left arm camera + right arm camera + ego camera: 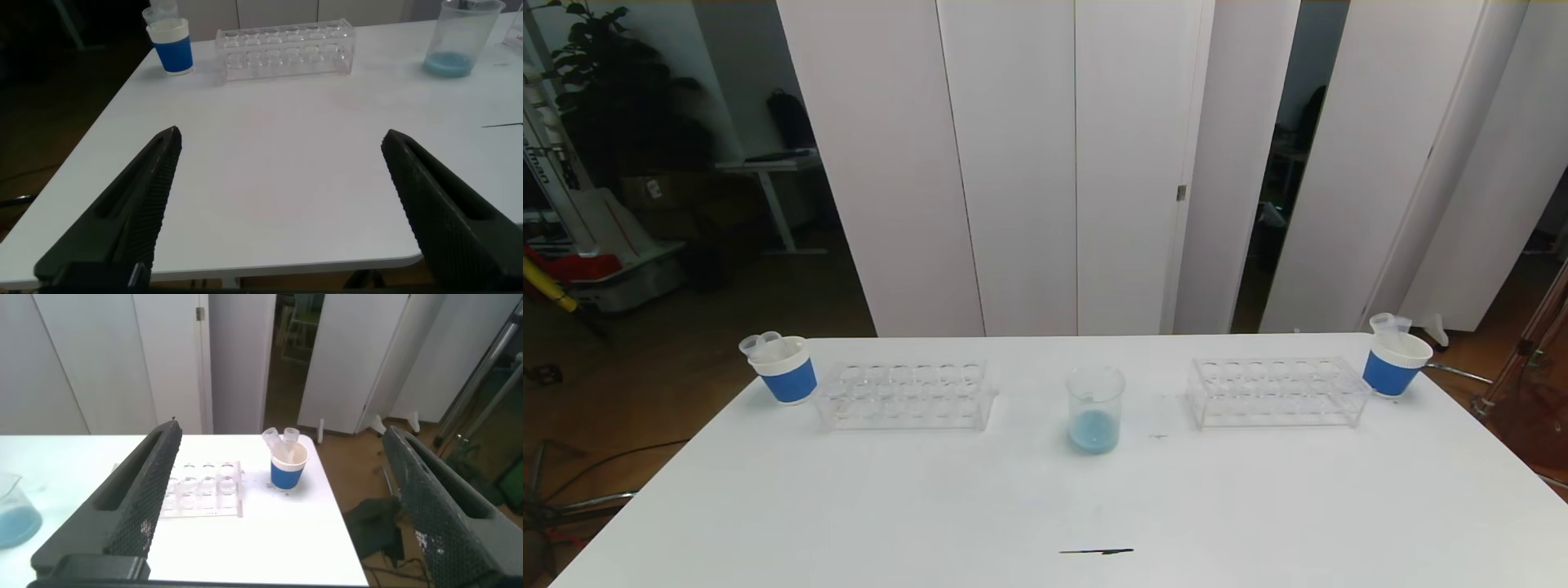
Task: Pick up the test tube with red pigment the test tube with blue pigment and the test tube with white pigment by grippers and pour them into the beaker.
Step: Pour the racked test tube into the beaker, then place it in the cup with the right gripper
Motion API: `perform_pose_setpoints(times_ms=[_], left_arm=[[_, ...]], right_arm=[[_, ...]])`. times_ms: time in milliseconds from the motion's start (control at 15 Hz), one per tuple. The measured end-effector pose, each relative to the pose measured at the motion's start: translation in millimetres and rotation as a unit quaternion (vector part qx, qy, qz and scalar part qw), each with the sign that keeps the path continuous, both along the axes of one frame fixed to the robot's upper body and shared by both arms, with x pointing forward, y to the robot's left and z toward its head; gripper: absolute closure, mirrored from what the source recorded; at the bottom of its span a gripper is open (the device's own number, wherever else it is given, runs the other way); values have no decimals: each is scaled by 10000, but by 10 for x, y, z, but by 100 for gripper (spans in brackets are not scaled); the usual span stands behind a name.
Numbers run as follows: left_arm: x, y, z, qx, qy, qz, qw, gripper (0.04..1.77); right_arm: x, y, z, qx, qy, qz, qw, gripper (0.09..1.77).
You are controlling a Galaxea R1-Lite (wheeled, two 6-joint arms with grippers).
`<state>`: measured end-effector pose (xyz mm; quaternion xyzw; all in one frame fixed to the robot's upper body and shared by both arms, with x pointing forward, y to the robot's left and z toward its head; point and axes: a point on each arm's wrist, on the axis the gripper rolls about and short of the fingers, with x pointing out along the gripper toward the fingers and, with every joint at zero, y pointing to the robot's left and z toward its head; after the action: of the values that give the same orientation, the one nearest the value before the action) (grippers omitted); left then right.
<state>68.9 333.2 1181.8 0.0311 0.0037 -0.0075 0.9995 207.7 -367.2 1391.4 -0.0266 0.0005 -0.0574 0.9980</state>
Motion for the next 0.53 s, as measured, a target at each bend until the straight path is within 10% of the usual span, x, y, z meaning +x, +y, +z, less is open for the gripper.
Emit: perform_pose_setpoints(times_ms=[533], left_arm=[[0, 0, 0, 1, 0, 2, 10000, 6]], right_arm=[[-1346, 336, -659, 117, -192, 686, 9974, 11]])
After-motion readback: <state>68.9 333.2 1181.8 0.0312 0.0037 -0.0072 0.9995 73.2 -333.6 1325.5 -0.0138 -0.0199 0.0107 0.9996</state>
